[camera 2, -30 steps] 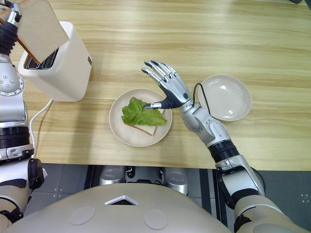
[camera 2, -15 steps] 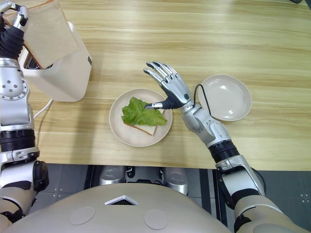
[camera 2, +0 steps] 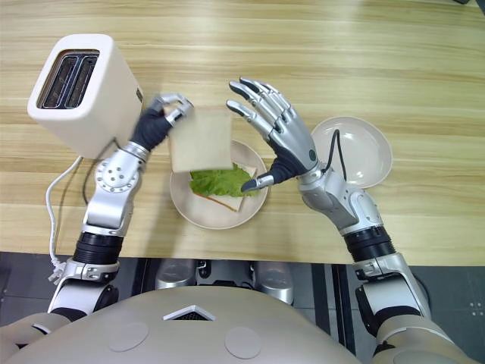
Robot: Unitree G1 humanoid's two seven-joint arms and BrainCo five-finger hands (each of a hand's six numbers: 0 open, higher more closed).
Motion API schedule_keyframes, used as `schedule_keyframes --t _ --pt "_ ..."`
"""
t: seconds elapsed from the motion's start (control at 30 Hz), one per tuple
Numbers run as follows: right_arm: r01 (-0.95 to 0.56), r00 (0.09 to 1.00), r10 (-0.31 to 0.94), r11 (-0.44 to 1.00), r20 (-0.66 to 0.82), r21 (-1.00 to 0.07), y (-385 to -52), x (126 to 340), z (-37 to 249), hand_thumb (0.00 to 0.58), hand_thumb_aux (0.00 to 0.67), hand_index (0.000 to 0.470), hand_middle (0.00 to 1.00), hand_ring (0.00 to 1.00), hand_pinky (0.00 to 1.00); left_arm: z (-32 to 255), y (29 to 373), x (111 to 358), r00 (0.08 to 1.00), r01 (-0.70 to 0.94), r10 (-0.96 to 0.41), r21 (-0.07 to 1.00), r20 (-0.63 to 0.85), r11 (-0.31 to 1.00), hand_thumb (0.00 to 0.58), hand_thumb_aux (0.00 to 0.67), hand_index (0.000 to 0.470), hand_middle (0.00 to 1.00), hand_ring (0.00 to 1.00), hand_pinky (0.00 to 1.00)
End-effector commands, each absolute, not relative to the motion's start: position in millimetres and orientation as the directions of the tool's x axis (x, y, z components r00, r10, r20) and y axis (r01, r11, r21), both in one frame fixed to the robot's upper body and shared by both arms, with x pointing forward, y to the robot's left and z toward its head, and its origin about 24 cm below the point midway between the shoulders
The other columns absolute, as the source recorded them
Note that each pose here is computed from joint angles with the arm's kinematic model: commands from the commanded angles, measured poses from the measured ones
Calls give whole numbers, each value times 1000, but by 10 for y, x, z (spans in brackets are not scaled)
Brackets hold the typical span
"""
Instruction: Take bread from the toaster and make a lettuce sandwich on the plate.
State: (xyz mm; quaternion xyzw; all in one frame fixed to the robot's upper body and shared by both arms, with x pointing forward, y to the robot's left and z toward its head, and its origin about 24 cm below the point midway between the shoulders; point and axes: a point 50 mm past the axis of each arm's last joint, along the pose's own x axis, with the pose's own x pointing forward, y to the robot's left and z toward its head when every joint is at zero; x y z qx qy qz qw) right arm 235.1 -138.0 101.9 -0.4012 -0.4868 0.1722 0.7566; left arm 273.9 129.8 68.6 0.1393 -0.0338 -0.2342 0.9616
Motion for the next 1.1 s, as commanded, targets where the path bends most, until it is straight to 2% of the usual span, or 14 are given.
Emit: schedule_keyframes --t 0.03,0.33,0.5,0.8,1.0,1.1 --pt "71 420 724 574 547 -816 -1389 2274 996 0 0 0 0 0 0 519 1238 2801 790 613 -603 196 -111 766 580 670 460 1000 1000 1000" --pt "43 380 830 424 408 -904 -1398 2209 870 0 0 0 0 0 0 573 1239 3213 576 815 -773 120 -266 567 580 670 460 1000 1000 1000" --pt "47 358 874 335 328 -941 -1359 2170 754 0 0 0 0 0 0 549 1176 3323 541 837 -779 113 -318 535 580 670 460 1000 1000 1000" --pt "61 307 922 229 237 -971 -1271 2130 653 0 0 0 0 0 0 270 1063 3167 519 836 -784 9 -340 549 580 670 460 1000 1000 1000" --pt "48 303 936 173 180 -984 -1247 2121 581 0 0 0 0 0 0 214 1037 3097 518 835 -778 13 -356 550 580 670 460 1000 1000 1000" --pt "0 333 939 90 85 -996 -1255 2148 455 0 0 0 0 0 0 216 1053 3097 519 837 -772 36 -366 545 580 670 460 1000 1000 1000"
